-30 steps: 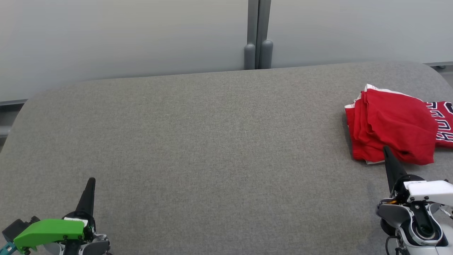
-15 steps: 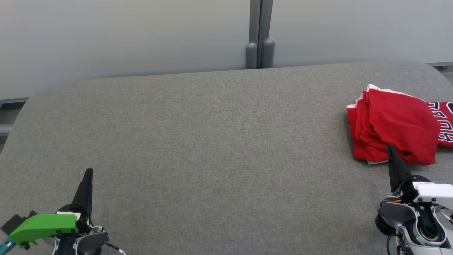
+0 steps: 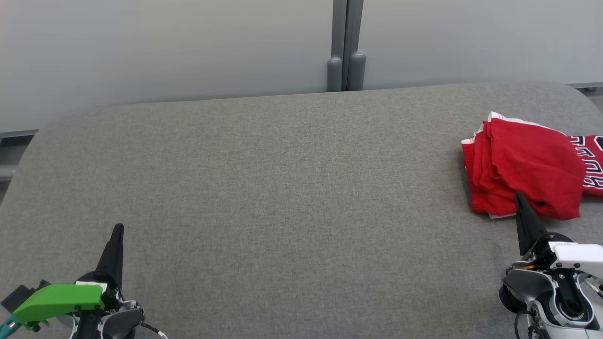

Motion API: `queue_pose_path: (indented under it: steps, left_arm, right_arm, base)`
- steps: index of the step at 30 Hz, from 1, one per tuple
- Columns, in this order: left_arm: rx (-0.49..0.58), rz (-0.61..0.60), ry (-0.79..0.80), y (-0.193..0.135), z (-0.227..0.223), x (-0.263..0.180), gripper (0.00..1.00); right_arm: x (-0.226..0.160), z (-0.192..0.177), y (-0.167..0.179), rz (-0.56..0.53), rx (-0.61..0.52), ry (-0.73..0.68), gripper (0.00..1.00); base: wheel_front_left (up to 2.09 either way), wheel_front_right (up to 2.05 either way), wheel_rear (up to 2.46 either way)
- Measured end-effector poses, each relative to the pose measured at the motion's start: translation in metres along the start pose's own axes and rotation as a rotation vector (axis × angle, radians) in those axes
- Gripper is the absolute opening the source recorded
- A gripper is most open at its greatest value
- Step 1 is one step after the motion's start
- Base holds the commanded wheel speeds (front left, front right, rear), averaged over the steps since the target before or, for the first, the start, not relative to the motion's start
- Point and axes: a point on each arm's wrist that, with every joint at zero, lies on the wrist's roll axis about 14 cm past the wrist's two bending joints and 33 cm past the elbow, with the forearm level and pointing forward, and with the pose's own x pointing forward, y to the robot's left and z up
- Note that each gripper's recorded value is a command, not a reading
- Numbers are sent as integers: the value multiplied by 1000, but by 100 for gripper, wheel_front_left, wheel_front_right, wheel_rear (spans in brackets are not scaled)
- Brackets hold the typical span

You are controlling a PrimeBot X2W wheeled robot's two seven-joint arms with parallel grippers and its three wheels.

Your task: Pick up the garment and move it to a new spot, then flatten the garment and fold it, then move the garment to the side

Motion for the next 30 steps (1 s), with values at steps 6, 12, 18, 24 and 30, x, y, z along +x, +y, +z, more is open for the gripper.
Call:
queue_pose_path:
  steps: [6,12,18,24,30]
  left_arm:
    - [0,0,0,0,0,0,0]
    - [0,0,0,0,0,0,0]
    - [0,0,0,0,0,0,0]
    - [0,0,0,0,0,0,0]
    - [0,0,0,0,0,0,0]
  right_arm:
    - [0,0,0,0,0,0,0]
    - [0,0,0,0,0,-1,0]
    - [0,0,0,0,0,-1,0]
    - [0,0,0,0,0,-1,0]
    - [0,0,0,3,0,-1,0]
  base:
    - [0,0,0]
    - [0,0,0]
    - [0,0,0]
    - [0,0,0]
    - [0,0,0]
